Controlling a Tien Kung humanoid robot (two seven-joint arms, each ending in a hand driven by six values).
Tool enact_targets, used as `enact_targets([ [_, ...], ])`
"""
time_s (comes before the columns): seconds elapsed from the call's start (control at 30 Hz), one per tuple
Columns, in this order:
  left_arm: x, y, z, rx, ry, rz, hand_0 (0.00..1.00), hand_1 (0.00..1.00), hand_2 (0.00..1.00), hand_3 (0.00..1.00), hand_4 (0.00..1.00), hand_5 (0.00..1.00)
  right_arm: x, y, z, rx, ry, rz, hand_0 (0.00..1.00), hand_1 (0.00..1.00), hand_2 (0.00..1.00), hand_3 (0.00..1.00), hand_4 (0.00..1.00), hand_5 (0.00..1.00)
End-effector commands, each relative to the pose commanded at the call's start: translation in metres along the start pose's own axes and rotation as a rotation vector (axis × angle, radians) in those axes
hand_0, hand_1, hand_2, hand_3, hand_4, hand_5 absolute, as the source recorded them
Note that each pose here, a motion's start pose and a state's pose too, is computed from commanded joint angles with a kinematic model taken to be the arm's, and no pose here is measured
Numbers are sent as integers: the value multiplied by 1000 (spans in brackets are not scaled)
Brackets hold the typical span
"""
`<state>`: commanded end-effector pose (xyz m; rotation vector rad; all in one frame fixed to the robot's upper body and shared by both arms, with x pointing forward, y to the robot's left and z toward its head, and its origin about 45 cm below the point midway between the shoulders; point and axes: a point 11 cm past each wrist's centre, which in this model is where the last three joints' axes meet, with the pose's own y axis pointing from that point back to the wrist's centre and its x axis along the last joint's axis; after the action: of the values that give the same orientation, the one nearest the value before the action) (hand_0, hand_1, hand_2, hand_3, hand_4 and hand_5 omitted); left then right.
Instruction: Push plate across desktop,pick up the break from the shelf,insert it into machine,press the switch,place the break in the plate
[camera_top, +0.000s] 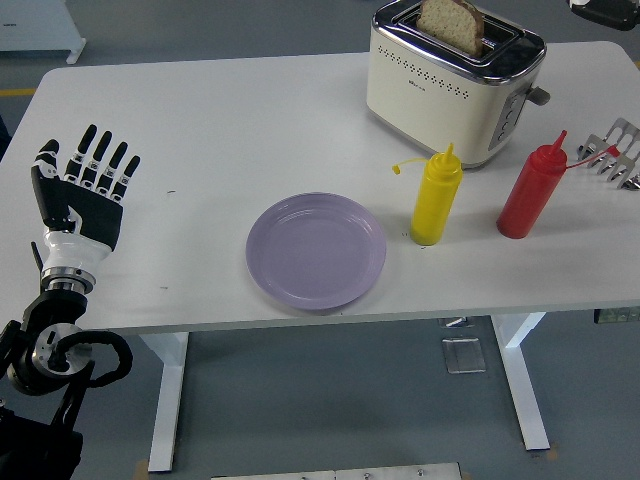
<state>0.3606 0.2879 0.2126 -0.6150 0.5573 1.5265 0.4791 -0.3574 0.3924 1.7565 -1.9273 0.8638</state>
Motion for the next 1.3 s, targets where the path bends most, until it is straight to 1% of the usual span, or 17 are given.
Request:
enact_targets([
  [0.07,0,0,1,-1,0,0,854,865,878,783,542,998,3,0,-4,17,-70,12,804,778,920,935,577,431],
  [0.1,0,0,1,-2,0,-1,854,864,878,781,542,998,4,1,-6,26,-101,19,789,760,869,880,527,409],
  [0.27,-1,-1,1,-4,1,-1,854,864,878,781,542,998,10,1,-12,39,-272,31,789,760,869,880,527,409],
  [0.33,-1,-1,2,-5,1,-1,854,864,876,782,541,998,11,1,-13,34,-349,24,782,760,855,859,525,401],
  [0.47,0,-1,2,-6,2,0,854,864,876,782,541,998,10,1,-14,21,-459,9,782,760,855,859,525,401],
  [0.53,0,-1,2,-7,2,0,853,863,876,781,542,998,7,-1,-14,9,-501,-1,792,764,851,855,526,380],
  [0.63,-1,-1,2,-8,3,0,853,863,876,781,542,998,2,-4,-15,-4,-518,-15,792,764,851,855,526,380],
  [0.67,-1,-1,3,-8,3,-1,853,863,876,781,542,998,-1,-6,-16,-8,-509,-20,792,764,851,855,526,380],
  [0.7,-1,-1,3,-8,3,-1,852,863,876,782,541,998,-2,-7,-16,-10,-503,-23,826,779,852,851,569,387],
  [0.87,-2,-2,4,-12,3,-3,852,863,876,782,541,998,-16,-21,-23,-25,-402,-55,826,779,852,851,569,387],
  [0.9,-2,-2,5,-13,3,-4,851,863,876,781,542,998,-18,-23,-23,-28,-382,-62,857,818,852,848,620,403],
  [0.97,-2,-2,5,-15,3,-5,851,863,876,781,542,998,-26,-29,-27,-34,-328,-81,857,818,852,848,620,403],
  [1.07,-3,-3,6,-17,3,-6,851,863,876,781,542,998,-39,-39,-35,-39,-226,-113,857,818,852,848,620,403],
  [1.1,-3,-3,6,-17,3,-6,851,863,876,781,542,998,-40,-40,-35,-40,-209,-114,858,794,846,843,671,396],
  [1.17,-2,-3,7,-18,3,-6,851,863,876,781,542,998,-51,-46,-42,-42,-122,-141,858,794,846,843,671,396],
  [1.27,-2,-2,7,-19,3,-4,851,863,876,781,542,998,-61,-54,-46,-50,15,-164,858,794,846,843,671,396],
  [1.3,-1,-2,7,-19,2,-3,852,863,877,782,542,998,-66,-56,-48,-53,68,-178,827,780,802,829,714,392],
])
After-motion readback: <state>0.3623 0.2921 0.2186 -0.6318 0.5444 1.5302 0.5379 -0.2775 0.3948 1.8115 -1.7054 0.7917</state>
